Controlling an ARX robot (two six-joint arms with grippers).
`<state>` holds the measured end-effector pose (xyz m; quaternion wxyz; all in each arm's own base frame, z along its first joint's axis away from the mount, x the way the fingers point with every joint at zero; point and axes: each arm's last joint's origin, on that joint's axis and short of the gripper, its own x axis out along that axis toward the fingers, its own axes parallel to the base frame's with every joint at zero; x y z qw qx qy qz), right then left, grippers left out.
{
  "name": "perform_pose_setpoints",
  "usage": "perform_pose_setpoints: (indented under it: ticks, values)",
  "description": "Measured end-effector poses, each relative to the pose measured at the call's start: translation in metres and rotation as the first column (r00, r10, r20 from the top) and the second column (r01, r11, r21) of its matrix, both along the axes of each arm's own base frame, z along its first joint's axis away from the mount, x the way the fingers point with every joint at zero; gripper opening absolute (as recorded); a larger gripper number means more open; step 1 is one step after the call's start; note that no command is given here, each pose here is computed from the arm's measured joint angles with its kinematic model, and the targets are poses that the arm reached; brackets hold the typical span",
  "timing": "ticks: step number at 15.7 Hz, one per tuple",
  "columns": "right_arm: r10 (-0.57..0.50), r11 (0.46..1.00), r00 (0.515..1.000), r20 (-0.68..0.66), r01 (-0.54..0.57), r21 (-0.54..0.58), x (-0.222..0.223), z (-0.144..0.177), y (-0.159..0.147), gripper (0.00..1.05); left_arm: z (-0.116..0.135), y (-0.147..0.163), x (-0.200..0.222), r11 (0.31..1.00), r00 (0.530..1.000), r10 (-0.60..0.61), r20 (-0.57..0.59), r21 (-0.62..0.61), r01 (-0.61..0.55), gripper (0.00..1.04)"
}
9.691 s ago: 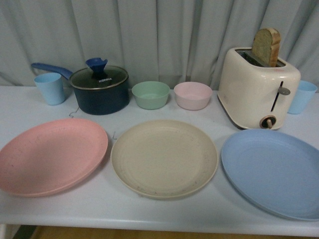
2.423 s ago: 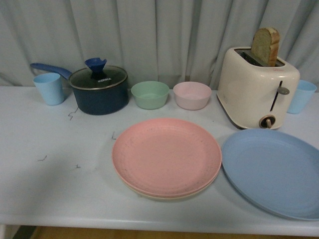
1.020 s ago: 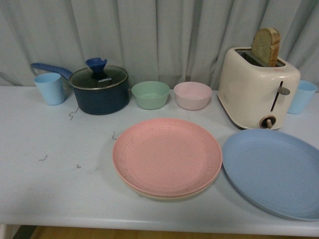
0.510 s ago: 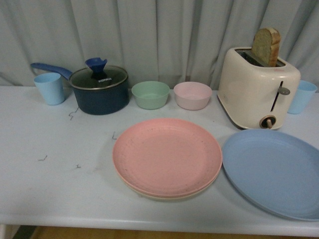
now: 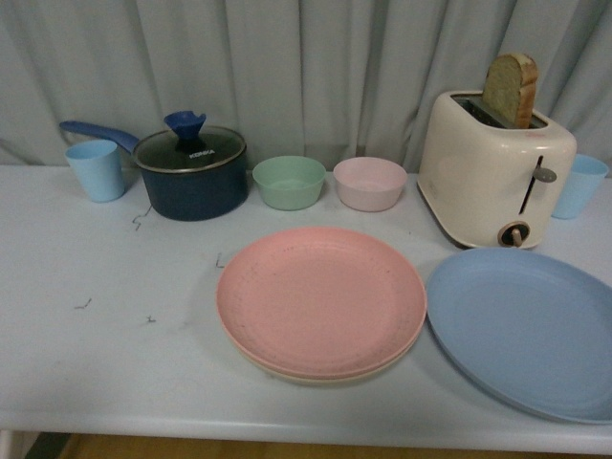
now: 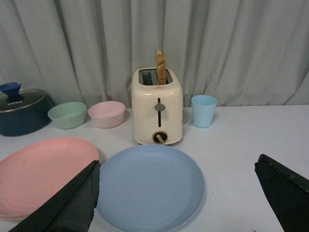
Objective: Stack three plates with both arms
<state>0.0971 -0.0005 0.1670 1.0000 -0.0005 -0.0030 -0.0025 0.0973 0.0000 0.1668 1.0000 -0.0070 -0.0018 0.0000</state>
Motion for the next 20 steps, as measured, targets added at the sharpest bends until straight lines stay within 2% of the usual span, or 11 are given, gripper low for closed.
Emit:
perform_pose_setpoints:
  ticks: [1,2,4,6,15,16,17,18,19,20]
  values:
    - [-0.045,0.999,0.983,-0.176,0.044,-0.013,-0.001,-0.002,-0.001,0.98,0.0,0.0,0.0,1.0,1.0,0.0,0.0,0.0,0.0,0.54]
    - [-0.088,0.996,0.932,-0.351,0.084,-0.028,0.006,0.002,-0.008,0.98,0.0,0.0,0.0,1.0,1.0,0.0,0.0,0.0,0.0,0.63]
    - [-0.169,0.984,0.884,-0.436,0.173,-0.03,0.026,0.021,-0.029,0.98,0.0,0.0,0.0,1.0,1.0,0.0,0.0,0.0,0.0,0.79]
    - [-0.173,0.983,0.864,-0.473,0.179,-0.032,0.061,0.043,-0.059,0.98,0.0,0.0,0.0,1.0,1.0,0.0,0.0,0.001,0.0,1.0]
    - [-0.136,0.986,0.751,-0.646,0.165,-0.016,0.117,0.022,-0.088,0.98,0.0,0.0,0.0,1.0,1.0,0.0,0.0,0.0,0.0,0.98]
    - [-0.112,0.989,0.728,-0.676,0.148,-0.005,0.141,0.016,-0.094,0.98,0.0,0.0,0.0,1.0,1.0,0.0,0.0,0.0,0.0,0.98]
    - [-0.054,0.996,0.666,-0.744,0.085,0.003,0.201,-0.009,-0.096,0.98,0.0,0.0,0.0,1.0,1.0,0.0,0.0,0.0,0.0,0.98]
    - [-0.042,0.998,0.591,-0.806,0.069,-0.001,0.241,-0.043,-0.097,0.98,0.0,0.0,0.0,1.0,1.0,0.0,0.0,0.001,0.0,0.98]
    - [-0.041,0.999,0.566,-0.824,0.053,-0.013,0.264,-0.065,-0.092,0.98,0.0,0.0,0.0,1.0,1.0,0.0,0.0,0.0,0.0,0.98]
    - [-0.028,0.999,0.552,-0.833,0.04,-0.007,0.27,-0.072,-0.088,0.98,0.0,0.0,0.0,1.0,1.0,0.0,0.0,0.0,0.0,0.98]
